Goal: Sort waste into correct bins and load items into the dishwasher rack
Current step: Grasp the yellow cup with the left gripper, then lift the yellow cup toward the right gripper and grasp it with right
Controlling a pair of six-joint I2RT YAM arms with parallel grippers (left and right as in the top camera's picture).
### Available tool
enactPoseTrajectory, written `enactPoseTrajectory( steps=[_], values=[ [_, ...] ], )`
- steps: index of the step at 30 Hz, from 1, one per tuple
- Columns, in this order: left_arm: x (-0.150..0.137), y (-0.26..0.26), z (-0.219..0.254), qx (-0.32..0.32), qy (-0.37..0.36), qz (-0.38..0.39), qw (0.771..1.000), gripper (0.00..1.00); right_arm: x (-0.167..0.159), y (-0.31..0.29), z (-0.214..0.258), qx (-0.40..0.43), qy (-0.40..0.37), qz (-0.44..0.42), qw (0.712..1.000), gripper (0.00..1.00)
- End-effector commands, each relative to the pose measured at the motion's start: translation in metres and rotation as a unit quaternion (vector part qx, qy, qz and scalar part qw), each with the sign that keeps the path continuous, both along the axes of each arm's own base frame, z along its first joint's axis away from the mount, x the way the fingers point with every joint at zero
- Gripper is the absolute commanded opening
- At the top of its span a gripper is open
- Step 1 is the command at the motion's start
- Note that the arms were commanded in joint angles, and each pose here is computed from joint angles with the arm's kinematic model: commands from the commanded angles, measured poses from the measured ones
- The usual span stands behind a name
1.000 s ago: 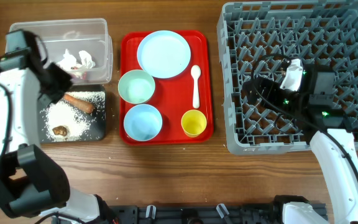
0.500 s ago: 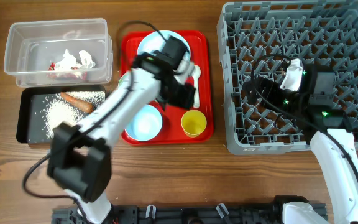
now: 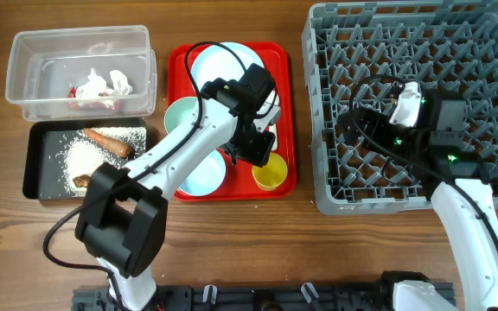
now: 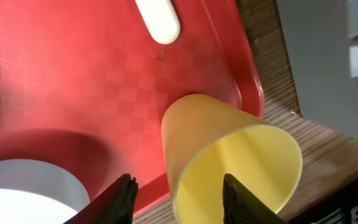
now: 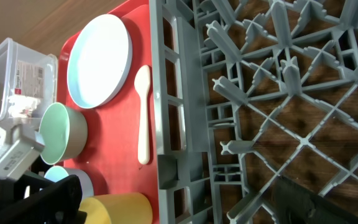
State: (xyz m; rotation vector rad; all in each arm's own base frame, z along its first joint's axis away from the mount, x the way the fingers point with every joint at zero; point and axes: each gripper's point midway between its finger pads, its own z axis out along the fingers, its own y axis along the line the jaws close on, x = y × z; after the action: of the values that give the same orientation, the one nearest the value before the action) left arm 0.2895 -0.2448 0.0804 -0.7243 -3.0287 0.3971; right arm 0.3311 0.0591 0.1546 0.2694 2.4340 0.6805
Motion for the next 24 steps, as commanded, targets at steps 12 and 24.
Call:
enactPoseTrajectory(
  steps=[12, 24],
  values=[
    [0.000, -0.009, -0.023, 0.007, 0.029, 0.029, 0.999, 0.13, 0.004, 0.000, 0.003, -0.002, -0.002, -0.003, 1.000, 1.00],
    [0.025, -0.007, 0.033, -0.193, 0.093, 0.103, 0.971, 0.04, 0.012, 0.022, 0.027, 0.071, -0.037, 0.025, 0.996, 1.00]
  ],
)
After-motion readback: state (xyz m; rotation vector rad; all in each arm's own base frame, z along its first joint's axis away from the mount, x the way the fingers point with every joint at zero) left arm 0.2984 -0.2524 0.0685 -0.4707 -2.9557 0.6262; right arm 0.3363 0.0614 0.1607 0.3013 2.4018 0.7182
